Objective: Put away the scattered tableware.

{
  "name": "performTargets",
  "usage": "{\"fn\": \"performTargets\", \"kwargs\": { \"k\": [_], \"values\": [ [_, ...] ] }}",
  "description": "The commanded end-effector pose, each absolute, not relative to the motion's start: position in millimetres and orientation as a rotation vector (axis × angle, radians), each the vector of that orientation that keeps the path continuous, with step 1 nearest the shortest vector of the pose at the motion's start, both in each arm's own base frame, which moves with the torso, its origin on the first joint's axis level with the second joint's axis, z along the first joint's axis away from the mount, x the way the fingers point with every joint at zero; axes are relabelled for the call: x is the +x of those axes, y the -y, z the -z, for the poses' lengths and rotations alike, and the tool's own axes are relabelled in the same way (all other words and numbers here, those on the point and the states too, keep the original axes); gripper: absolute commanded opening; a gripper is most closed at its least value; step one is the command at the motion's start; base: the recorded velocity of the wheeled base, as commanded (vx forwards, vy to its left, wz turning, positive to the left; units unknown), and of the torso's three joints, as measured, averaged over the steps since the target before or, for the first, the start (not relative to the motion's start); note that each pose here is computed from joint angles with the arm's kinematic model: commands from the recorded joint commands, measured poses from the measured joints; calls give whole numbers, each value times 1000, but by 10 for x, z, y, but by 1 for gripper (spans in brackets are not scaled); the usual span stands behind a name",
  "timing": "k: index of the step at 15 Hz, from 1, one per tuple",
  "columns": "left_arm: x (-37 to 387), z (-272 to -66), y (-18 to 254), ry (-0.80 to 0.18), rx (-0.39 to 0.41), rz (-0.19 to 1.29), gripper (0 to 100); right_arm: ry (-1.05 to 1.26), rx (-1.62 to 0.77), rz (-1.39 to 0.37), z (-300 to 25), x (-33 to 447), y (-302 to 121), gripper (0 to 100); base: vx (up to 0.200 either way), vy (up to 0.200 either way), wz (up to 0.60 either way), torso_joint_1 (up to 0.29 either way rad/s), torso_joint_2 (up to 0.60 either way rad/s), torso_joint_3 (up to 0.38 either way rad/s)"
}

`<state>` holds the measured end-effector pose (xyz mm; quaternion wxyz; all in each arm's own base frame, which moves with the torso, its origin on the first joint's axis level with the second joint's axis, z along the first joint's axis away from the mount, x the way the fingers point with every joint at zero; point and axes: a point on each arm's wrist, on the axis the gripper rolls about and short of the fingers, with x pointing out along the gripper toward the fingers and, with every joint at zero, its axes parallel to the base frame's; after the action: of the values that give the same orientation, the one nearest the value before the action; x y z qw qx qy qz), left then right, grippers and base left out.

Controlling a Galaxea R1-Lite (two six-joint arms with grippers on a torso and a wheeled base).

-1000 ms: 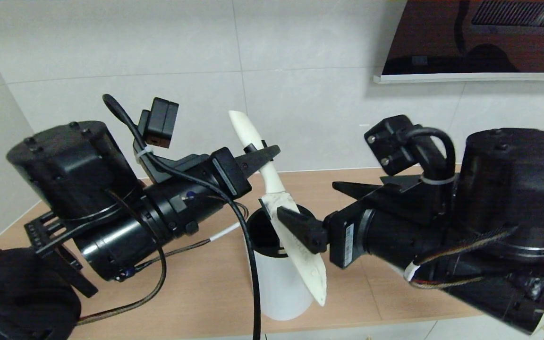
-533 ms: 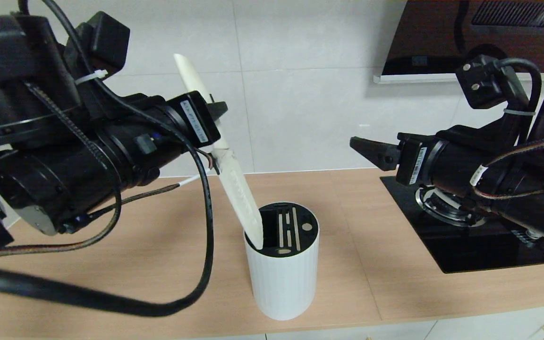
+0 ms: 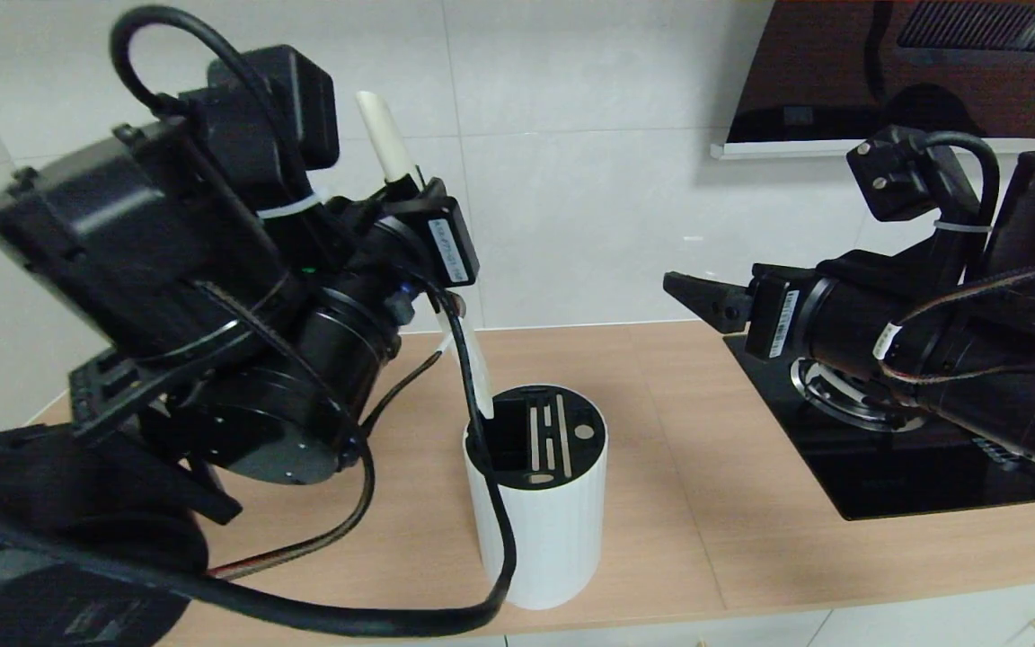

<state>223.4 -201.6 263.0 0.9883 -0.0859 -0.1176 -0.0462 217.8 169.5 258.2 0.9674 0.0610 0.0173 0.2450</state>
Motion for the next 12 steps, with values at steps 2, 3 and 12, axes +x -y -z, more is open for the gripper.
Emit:
{"fn": "performTargets", "kwargs": {
  "k": [2,3,12],
  "values": [
    [2331,-2399,2123,183,-122,97,0,-43,120,-494,-2557,2196,-1711,100,0,0,0,0,0,0],
    [2344,-2376,2136,178,-120,96,0,-43,120,-496,-2557,2196,-1711,100,0,0,0,0,0,0],
    [2419,-2128,2305,126,-127,119,0,-50,116,-495,-2535,2193,-1709,100,0,0,0,0,0,0]
  ]
}}
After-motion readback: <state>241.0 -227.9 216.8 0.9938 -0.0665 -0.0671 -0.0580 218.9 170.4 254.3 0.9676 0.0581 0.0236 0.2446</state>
